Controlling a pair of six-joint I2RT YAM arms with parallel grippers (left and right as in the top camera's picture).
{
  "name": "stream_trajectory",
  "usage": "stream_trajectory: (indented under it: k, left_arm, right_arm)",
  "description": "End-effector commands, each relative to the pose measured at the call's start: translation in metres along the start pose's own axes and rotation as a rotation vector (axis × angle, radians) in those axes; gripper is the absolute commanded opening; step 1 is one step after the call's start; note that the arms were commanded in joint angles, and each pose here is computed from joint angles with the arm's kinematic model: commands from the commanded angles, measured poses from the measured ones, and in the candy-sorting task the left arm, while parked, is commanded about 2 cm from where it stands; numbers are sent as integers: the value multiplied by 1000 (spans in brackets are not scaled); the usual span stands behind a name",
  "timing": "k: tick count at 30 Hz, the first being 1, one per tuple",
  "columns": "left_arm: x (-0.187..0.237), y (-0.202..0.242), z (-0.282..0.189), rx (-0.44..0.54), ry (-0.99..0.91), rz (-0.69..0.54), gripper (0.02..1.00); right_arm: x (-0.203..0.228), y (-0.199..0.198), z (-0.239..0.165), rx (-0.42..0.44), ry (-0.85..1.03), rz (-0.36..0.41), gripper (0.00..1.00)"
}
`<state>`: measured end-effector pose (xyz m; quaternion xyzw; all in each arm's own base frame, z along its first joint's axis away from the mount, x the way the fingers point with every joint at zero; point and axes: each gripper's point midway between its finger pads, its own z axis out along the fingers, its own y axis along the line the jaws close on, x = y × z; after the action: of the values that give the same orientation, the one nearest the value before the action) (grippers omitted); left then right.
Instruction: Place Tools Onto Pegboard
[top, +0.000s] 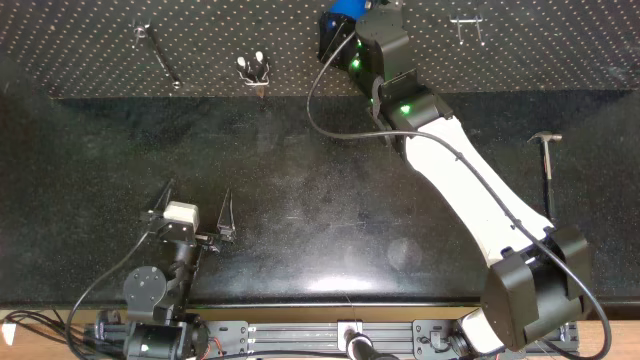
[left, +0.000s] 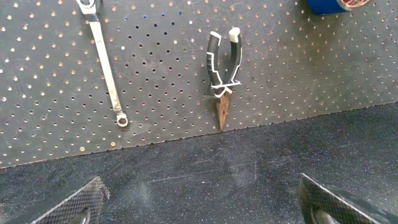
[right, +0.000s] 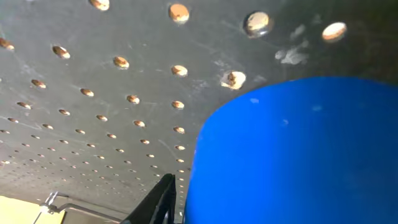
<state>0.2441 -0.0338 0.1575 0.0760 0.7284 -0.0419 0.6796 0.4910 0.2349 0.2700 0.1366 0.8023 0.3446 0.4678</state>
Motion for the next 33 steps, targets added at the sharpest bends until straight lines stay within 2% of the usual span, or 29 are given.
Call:
stream_trajectory:
  k: [1, 4, 33]
  left_arm:
    - [0, -3, -1, 20, -4, 12, 996]
    - [0, -3, -1, 20, -4, 12, 996]
    - [0, -3, -1, 20, -5, 12, 993]
  right_arm:
    - [-7, 6, -1, -19, -11, 6, 364]
    - [-8, 7, -2, -21, -12, 6, 459]
    - [-3, 7, -20, 4, 46, 54, 459]
